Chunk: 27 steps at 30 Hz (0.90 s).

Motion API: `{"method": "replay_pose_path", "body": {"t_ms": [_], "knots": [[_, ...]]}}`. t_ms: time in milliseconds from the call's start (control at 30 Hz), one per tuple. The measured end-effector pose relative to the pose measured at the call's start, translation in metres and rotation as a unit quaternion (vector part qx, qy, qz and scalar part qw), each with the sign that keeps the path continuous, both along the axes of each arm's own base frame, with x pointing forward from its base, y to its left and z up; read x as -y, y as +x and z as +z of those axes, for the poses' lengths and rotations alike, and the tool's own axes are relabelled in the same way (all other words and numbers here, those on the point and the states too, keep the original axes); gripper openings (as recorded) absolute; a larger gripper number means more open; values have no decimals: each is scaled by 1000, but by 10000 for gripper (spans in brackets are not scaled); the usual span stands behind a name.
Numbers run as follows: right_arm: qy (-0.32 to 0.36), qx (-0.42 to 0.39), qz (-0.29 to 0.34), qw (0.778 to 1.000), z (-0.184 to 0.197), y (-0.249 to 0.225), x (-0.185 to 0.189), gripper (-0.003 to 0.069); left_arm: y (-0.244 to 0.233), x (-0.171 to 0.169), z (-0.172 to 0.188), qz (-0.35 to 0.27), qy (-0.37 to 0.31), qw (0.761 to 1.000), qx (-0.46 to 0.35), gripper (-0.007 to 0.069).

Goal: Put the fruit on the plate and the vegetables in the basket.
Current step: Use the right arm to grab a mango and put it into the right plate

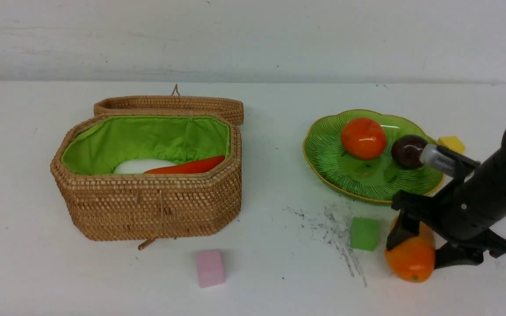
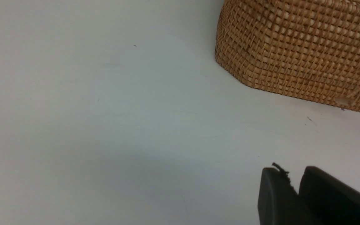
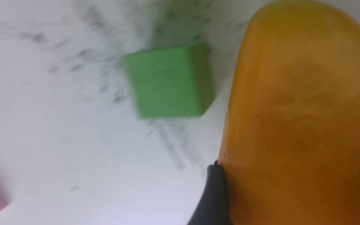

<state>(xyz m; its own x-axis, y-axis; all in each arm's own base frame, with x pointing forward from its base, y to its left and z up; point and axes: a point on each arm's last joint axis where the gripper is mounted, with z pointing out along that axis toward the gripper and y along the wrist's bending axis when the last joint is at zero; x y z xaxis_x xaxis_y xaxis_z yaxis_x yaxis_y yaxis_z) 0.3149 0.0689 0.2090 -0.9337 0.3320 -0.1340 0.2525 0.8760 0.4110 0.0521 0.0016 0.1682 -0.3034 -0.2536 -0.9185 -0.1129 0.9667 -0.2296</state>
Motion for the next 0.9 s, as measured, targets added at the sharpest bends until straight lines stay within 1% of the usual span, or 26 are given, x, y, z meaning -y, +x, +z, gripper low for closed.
{"method": "replay_pose_path", "body": {"t_ms": [133, 200, 233, 267, 300, 333, 400, 433, 500, 533, 600, 633, 667, 733, 767, 800, 900], "knots": [[19, 85, 39, 995, 49, -8, -3, 573, 0, 0, 0, 0, 0, 1000, 0, 114], [6, 153, 77, 985, 75, -3, -3, 573, 0, 0, 0, 0, 0, 1000, 0, 117], [-2, 176, 93, 980, 82, 0, -3, 573, 0, 0, 0, 0, 0, 1000, 0, 118], [-19, 216, 123, 968, 93, 5, -4, 573, 0, 0, 0, 0, 0, 1000, 0, 120], [-31, 235, 143, 961, 97, 8, -4, 573, 0, 0, 0, 0, 0, 1000, 0, 121], [-60, 284, 189, 938, 109, 17, -6, 573, 0, 0, 0, 0, 0, 1000, 0, 124], [-94, 324, 247, 908, 117, 30, -10, 573, 0, 0, 0, 0, 0, 1000, 0, 127], [-107, 334, 275, 895, 116, 37, -14, 573, 0, 0, 0, 0, 0, 1000, 0, 128], [-114, 330, 305, 886, 107, 53, -18, 573, 0, 0, 0, 0, 0, 1000, 0, 131], [-115, 329, 310, 885, 105, 54, -19, 573, 0, 0, 0, 0, 0, 1000, 0, 131], [-130, 302, 357, 874, 78, 74, -22, 573, 0, 0, 0, 0, 0, 1000, 0, 134], [-129, 300, 358, 875, 76, 75, -23, 573, 0, 0, 0, 0, 0, 1000, 0, 134], [-146, 287, 387, 864, 60, 84, -23, 573, 0, 0, 0, 0, 0, 1000, 0, 134], [-172, 269, 427, 846, 38, 96, -21, 573, 0, 0, 0, 0, 0, 1000, 0, 137], [-174, 268, 429, 845, 35, 98, -21, 573, 0, 0, 0, 0, 0, 1000, 0, 137], [-187, 265, 443, 836, 27, 103, -20, 573, 0, 0, 0, 0, 0, 1000, 0, 139], [-207, 273, 445, 827, 18, 112, -19, 573, 0, 0, 0, 0, 0, 1000, 0, 144]]}}
